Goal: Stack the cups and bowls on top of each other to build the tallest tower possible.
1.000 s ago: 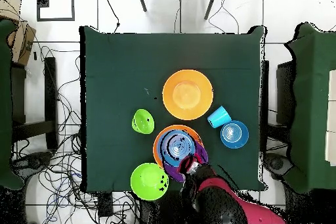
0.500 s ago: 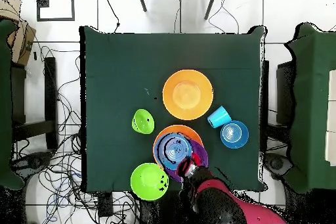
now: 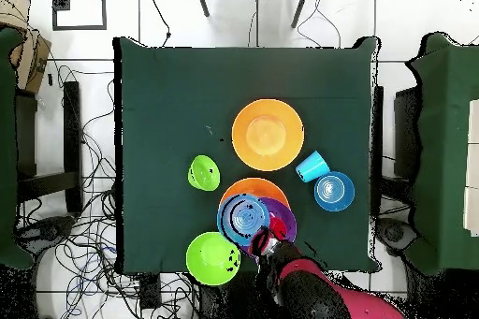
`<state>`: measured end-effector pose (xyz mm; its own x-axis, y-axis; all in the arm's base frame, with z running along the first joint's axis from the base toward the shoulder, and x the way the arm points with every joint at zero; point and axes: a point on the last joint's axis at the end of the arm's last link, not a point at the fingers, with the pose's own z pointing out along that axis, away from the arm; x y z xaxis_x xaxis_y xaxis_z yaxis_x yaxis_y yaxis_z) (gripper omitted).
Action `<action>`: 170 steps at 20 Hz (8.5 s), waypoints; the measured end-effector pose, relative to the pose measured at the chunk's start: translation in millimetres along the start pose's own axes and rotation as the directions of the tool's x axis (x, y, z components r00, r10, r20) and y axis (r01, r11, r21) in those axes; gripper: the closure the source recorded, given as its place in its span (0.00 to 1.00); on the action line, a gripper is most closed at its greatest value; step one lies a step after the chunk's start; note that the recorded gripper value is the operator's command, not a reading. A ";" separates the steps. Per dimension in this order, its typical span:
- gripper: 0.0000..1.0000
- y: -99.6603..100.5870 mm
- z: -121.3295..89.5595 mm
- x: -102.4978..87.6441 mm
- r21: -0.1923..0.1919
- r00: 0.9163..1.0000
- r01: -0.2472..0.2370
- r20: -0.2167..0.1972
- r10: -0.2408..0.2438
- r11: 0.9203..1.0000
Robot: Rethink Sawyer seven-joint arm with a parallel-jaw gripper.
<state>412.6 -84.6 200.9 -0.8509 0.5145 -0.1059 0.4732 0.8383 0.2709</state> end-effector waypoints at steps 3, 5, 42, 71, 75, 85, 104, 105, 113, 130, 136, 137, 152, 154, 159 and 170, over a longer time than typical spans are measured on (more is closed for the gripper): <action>1.00 -1.3 0.4 0.0 -0.003 1.000 0.000 0.002 0.000 1.000; 1.00 -3.5 -0.1 -0.8 -0.003 1.000 -0.004 0.004 0.004 1.000; 1.00 4.6 -25.6 -26.6 0.018 0.994 0.089 0.069 -0.090 0.996; 1.00 9.4 -28.5 -26.9 0.022 0.995 0.093 0.019 -0.094 0.995; 1.00 12.3 -29.3 -30.6 0.021 0.996 0.091 0.021 -0.091 0.996; 1.00 27.6 -32.5 -49.1 0.011 0.995 0.081 0.053 -0.081 0.997; 1.00 49.4 -31.6 -81.6 -0.014 0.998 0.042 0.050 -0.041 0.999; 1.00 50.6 -30.5 -84.2 -0.017 0.998 0.043 0.054 -0.042 0.999; 1.00 53.8 -24.1 -108.7 -0.042 0.997 0.036 0.077 -0.033 0.998; 1.00 33.8 -29.7 -120.7 -0.034 0.999 -0.009 0.037 0.010 0.999; 1.00 27.7 -31.2 -122.6 -0.032 0.999 -0.020 0.041 0.021 0.999; 1.00 27.7 -30.8 -122.5 -0.033 0.999 -0.020 0.040 0.021 0.999; 1.00 23.9 -26.4 -121.7 -0.049 0.999 -0.035 0.023 0.036 0.998; 1.00 23.8 -26.1 -121.7 -0.051 0.999 -0.036 0.022 0.037 0.998; 1.00 23.4 -23.9 -120.9 -0.057 0.999 -0.039 0.013 0.040 0.998; 1.00 17.9 -24.6 -122.3 -0.059 0.999 -0.051 0.014 0.052 0.997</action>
<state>519.6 -137.0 242.3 -0.8220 0.5597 -0.1053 0.5016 0.7991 0.3315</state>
